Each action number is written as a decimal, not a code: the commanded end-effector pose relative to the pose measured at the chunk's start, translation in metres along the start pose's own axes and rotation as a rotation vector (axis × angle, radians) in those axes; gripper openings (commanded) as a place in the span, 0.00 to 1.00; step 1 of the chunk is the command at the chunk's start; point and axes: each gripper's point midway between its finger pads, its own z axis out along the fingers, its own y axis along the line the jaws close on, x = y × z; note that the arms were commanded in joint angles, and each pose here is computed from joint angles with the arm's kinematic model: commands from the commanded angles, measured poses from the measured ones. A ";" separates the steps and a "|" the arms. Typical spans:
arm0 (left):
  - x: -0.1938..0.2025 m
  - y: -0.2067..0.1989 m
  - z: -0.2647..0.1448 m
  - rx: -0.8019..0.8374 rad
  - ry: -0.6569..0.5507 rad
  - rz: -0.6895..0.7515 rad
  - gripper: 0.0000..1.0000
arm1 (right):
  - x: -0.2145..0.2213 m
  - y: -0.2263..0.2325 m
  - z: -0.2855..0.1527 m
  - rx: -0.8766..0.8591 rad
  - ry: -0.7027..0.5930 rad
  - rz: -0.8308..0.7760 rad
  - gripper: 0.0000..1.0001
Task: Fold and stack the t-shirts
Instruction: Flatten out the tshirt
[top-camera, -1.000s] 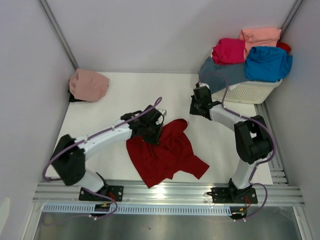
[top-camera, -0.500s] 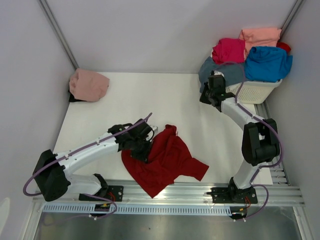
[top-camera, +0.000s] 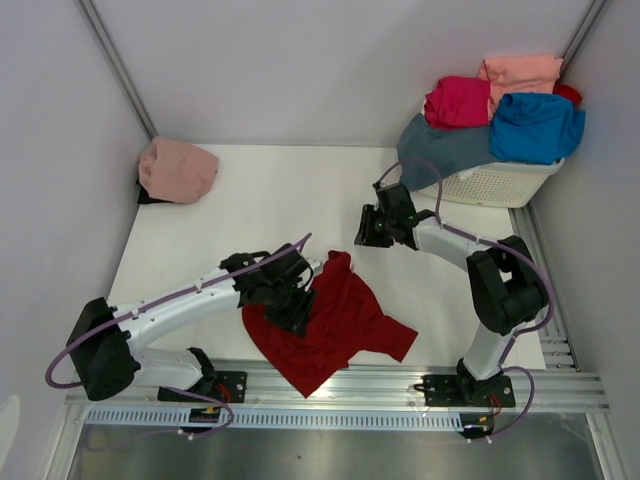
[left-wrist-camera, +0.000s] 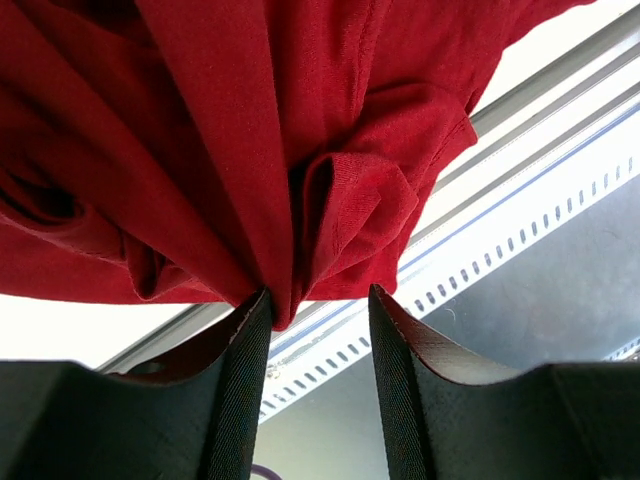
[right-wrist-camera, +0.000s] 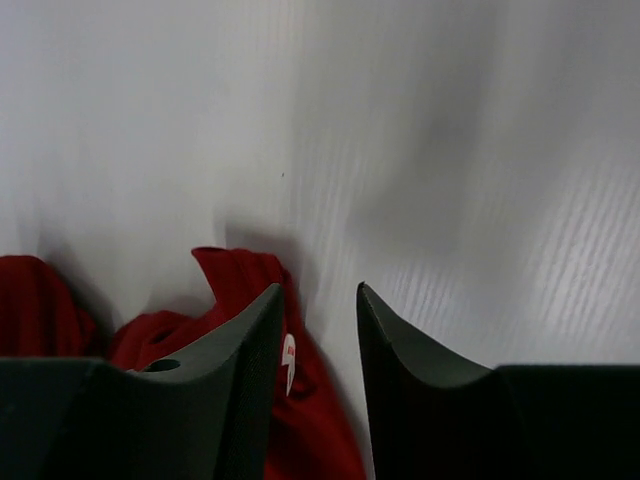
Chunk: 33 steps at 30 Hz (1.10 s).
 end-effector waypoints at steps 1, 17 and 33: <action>0.004 -0.007 -0.005 0.032 0.017 0.032 0.47 | 0.028 0.008 -0.005 -0.040 0.064 0.001 0.41; 0.000 -0.009 0.006 0.042 0.039 0.028 0.43 | 0.077 0.049 -0.023 -0.164 0.189 -0.013 0.48; -0.001 -0.012 0.009 0.050 0.044 0.014 0.40 | 0.116 0.048 -0.054 -0.130 0.290 -0.060 0.48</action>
